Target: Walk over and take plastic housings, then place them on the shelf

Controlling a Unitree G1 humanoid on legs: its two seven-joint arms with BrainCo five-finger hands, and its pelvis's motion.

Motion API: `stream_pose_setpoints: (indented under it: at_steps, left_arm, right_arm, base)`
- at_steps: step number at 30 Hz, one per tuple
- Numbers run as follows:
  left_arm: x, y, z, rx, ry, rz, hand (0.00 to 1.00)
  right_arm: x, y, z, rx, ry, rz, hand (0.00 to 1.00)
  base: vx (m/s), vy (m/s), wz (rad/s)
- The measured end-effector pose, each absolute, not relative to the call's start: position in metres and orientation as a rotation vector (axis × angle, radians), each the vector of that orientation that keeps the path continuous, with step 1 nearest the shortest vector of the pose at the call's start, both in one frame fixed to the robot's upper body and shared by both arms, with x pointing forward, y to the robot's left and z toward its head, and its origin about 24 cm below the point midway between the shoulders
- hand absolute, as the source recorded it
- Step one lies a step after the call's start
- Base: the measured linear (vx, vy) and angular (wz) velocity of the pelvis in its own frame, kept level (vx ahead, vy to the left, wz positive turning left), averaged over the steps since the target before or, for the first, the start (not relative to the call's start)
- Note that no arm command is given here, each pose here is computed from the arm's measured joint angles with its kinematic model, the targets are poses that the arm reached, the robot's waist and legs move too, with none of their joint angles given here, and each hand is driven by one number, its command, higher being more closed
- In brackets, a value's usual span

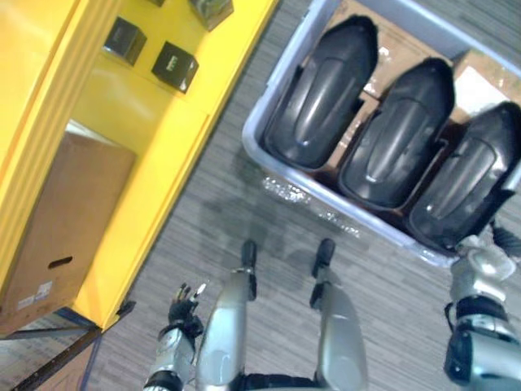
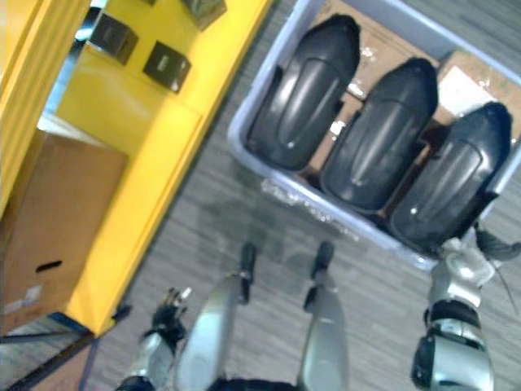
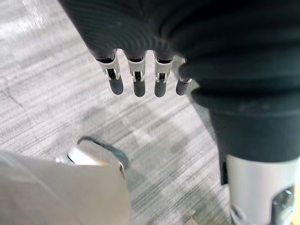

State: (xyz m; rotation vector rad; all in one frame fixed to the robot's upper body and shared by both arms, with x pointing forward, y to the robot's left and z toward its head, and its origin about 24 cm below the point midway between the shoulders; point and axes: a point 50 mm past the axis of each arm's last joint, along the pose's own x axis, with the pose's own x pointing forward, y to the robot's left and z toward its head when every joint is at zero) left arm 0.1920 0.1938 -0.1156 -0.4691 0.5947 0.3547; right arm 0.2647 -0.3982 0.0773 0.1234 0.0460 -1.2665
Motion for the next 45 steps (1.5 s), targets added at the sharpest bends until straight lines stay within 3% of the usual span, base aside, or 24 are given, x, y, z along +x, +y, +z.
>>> stream_pose_setpoints:
  at_steps: [5, 6, 24, 37, 38, 45]
  left_arm:
    - [0.188, 0.186, -0.119, -0.528, 0.605, 0.321, 0.00]
    - [0.188, 0.186, -0.118, -0.531, 0.599, 0.311, 0.00]
    - [0.190, 0.185, -0.117, -0.534, 0.572, 0.308, 0.00]
    - [0.190, 0.185, -0.117, -0.531, 0.571, 0.307, 0.00]
    - [0.190, 0.185, -0.116, -0.529, 0.570, 0.306, 0.00]
    - [0.189, 0.188, -0.116, -0.521, 0.566, 0.310, 0.00]
  right_arm:
    - [0.266, -0.404, 0.088, 0.115, 0.036, -1.260, 0.00]
    - [0.266, -0.406, 0.089, 0.116, 0.037, -1.253, 1.00]
    - [0.265, -0.416, 0.084, 0.021, 0.227, -1.195, 1.00]
    - [0.268, -0.414, 0.086, -0.060, 0.240, -1.207, 1.00]
    - [0.268, -0.413, 0.087, -0.068, 0.238, -1.224, 0.00]
    - [0.272, -0.408, 0.116, -0.158, 0.060, -1.338, 0.00]
  base:
    - [-0.01, 0.021, 0.03]
    - [0.00, 0.000, 0.00]
    - [0.00, 0.000, 0.00]
    - [0.00, 0.000, 0.00]
    - [0.00, 0.000, 0.00]
    - [0.00, 0.000, -0.01]
